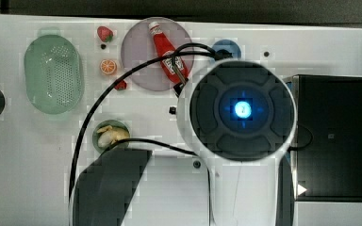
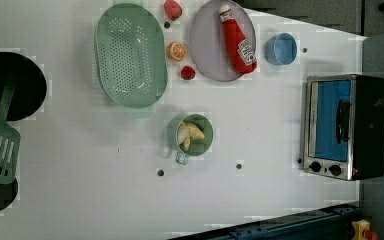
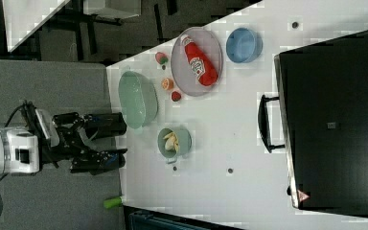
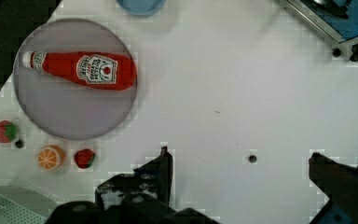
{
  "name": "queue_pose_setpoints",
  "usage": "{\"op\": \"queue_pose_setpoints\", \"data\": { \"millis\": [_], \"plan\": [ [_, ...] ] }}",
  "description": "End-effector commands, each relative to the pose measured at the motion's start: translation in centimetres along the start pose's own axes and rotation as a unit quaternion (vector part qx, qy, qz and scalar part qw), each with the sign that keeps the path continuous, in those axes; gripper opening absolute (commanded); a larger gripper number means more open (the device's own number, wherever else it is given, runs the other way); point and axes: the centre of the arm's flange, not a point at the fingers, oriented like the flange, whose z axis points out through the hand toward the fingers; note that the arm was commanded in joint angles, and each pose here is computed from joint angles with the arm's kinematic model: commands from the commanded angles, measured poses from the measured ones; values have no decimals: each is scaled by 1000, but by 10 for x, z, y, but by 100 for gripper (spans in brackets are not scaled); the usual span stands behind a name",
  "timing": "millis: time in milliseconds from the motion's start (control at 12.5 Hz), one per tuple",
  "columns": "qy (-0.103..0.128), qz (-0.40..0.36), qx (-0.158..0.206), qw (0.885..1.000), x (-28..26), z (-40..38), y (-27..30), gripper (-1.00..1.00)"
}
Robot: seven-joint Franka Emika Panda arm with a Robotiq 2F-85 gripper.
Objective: Pick Banana and place it in mug.
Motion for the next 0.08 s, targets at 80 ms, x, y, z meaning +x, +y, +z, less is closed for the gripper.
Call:
{"op": "queue_pose_setpoints", "data": {
  "millis": [80],
  "plan": [
    [-7, 18, 6, 1000, -2, -5, 8, 100]
  ]
}}
